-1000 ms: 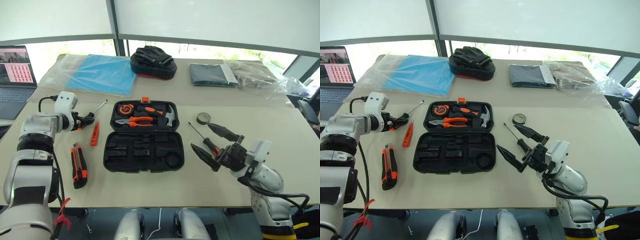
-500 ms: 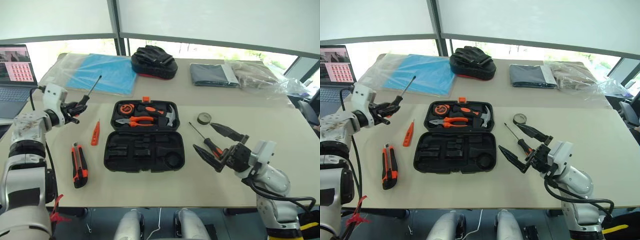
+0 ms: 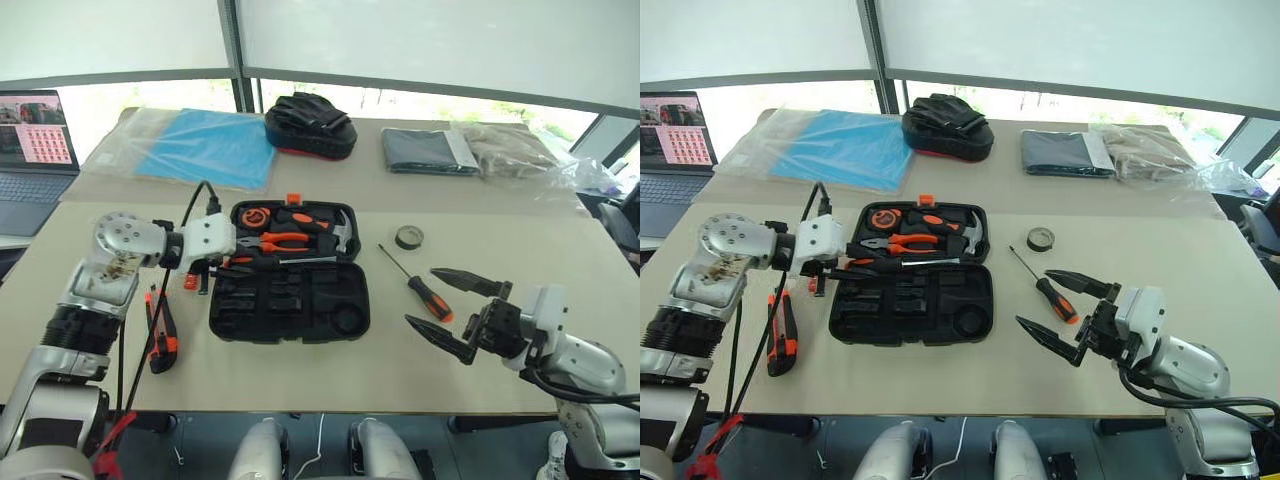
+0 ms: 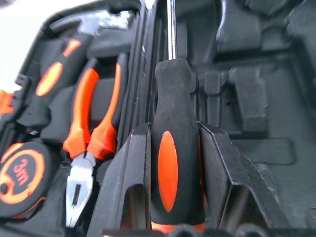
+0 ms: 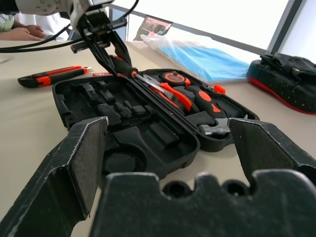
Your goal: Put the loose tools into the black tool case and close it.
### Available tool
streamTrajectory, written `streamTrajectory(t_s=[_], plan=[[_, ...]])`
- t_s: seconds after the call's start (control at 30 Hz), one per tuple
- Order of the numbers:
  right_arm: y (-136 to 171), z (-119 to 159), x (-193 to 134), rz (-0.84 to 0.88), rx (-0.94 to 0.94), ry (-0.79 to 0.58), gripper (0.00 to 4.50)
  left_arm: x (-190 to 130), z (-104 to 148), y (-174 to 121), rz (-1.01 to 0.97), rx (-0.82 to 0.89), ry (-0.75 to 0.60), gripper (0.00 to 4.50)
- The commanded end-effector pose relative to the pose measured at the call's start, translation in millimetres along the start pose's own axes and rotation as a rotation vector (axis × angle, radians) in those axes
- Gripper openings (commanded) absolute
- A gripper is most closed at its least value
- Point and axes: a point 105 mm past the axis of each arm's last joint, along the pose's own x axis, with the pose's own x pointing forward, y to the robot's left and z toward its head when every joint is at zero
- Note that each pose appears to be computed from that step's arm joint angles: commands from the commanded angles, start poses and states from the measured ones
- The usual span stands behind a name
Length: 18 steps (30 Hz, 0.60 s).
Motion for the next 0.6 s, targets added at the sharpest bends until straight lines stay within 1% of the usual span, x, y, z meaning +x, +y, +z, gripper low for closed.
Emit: streamTrajectory(t_s=[0.03,0.3,0.4,0.5,0.57,0.6], plan=[[3,17,7,0.009,-0.035,-0.052,4.5,8,-2,8,0.042,0.017,0.07,0.92],[6,19,9,-0.008,-0.028,-0.059,4.5,15,-16,7,0.039,0.014,0.167,0.92],[8,20,11,-0.011,-0.023,-0.065,4.5,19,-17,7,0.036,0.032,0.17,0.92],[9,20,11,-0.01,-0.017,-0.068,4.5,23,-13,0,-0.008,0.038,0.154,0.92],[10,20,12,-0.01,-0.014,-0.07,4.5,26,-4,0,-0.006,0.047,0.099,1.93],[10,20,12,-0.009,-0.011,-0.071,4.5,26,1,3,0.016,0.046,0.065,2.15]])
